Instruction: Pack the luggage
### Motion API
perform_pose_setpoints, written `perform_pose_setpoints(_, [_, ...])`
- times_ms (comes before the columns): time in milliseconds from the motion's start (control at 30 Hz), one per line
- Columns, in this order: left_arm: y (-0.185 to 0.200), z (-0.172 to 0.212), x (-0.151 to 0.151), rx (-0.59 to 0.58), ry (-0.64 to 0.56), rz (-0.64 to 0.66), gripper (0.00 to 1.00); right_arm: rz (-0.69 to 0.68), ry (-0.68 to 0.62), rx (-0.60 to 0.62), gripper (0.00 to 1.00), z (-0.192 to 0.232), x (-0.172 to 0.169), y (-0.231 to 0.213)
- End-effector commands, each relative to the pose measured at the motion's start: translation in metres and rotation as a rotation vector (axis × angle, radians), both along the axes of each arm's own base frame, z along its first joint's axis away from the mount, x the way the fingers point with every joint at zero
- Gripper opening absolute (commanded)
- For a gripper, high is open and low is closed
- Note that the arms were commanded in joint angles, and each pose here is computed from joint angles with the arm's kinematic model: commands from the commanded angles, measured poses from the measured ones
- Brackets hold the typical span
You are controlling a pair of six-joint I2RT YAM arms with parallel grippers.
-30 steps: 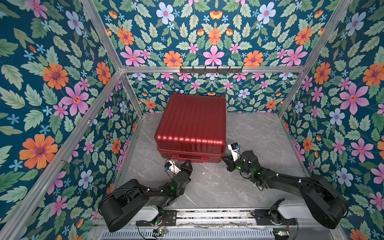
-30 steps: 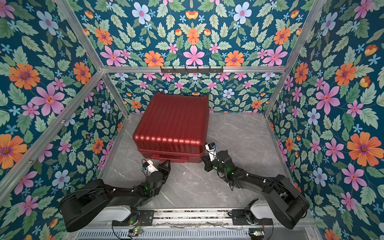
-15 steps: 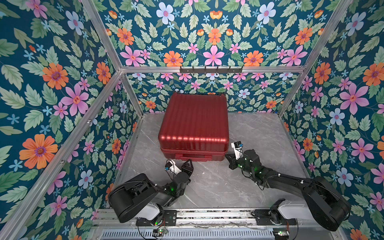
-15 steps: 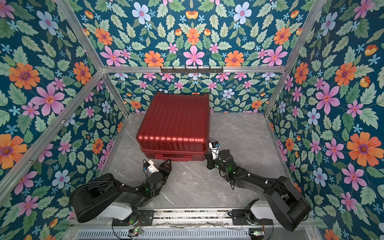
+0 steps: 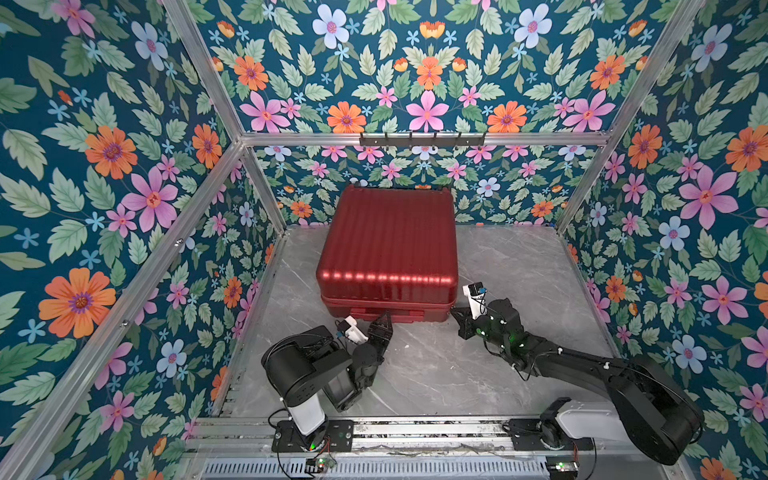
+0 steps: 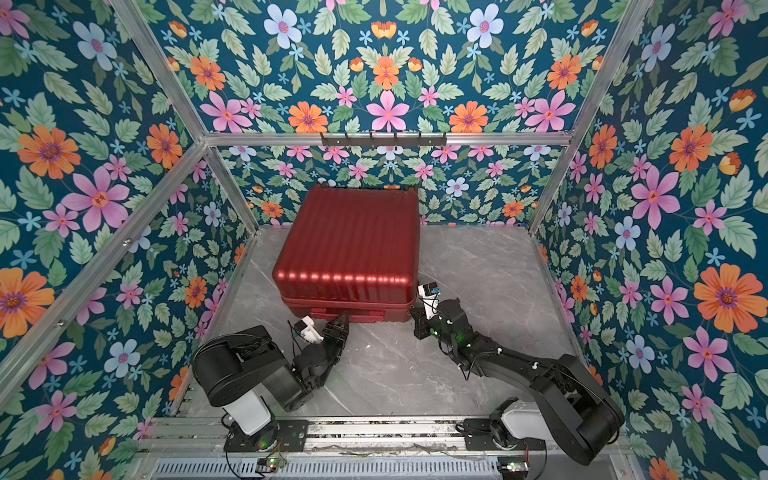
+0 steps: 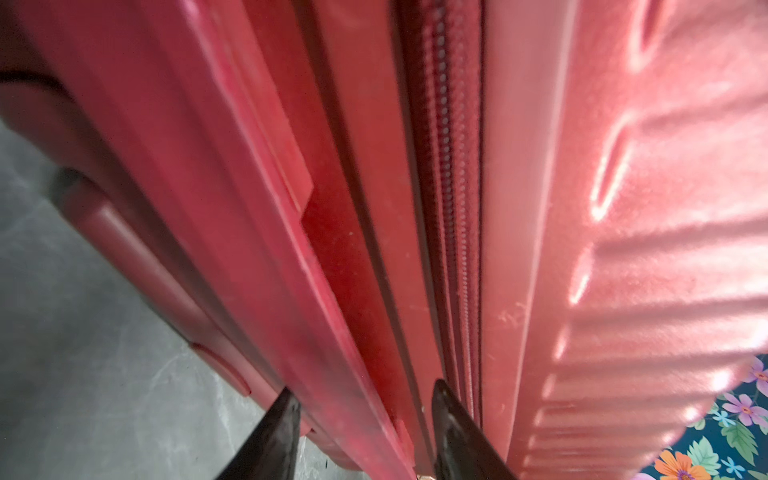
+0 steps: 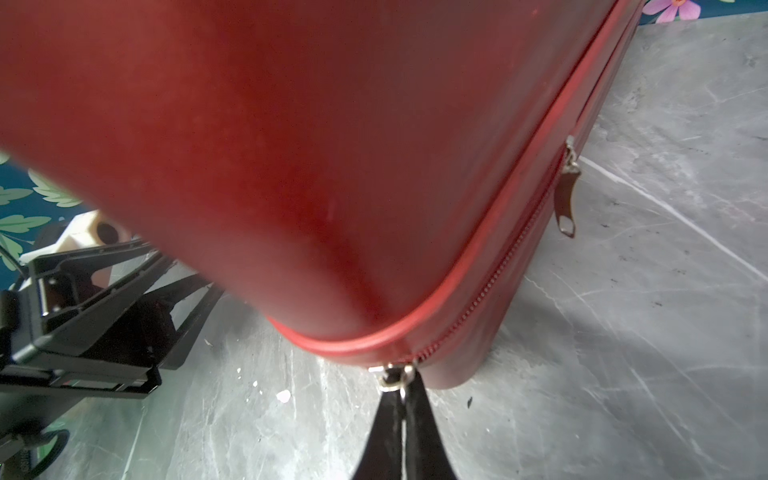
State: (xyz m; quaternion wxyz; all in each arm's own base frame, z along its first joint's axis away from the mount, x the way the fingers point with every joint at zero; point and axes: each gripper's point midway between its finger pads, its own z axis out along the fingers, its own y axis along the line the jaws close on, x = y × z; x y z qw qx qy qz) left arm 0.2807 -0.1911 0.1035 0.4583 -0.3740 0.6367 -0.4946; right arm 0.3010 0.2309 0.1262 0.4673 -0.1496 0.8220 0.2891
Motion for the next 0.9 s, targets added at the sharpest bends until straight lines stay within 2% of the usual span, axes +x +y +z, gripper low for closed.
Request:
perform_pose_setpoints(0, [-0.004, 0.012, 0.004, -0.087, -0.03, -0.002, 0.49, -0.024, -0.007, -0.004, 0.0, 0.001, 0.004, -0.003])
perform_pose_setpoints(367, [-0.012, -0.004, 0.012, -0.154, 0.024, 0.013, 0.47, -0.023, -0.013, -0.002, 0.0, 0.001, 0.005, -0.002])
perform_pose_setpoints(533, [-0.009, -0.009, 0.014, -0.178, 0.042, 0.04, 0.39, -0.025, -0.016, 0.003, 0.0, 0.002, 0.006, -0.002])
perform_pose_setpoints(667, [-0.005, -0.012, 0.015, -0.193, 0.05, 0.068, 0.24, -0.028, -0.016, 0.005, 0.0, 0.001, 0.008, -0.001])
perform_pose_setpoints(767, [0.0, -0.014, 0.014, -0.2, 0.057, 0.087, 0.01, -0.031, -0.021, 0.007, 0.0, 0.002, 0.01, 0.0])
perform_pose_setpoints(867, [0.004, -0.017, 0.011, -0.197, 0.066, 0.096, 0.0, -0.033, -0.029, 0.012, 0.0, 0.004, 0.011, 0.0])
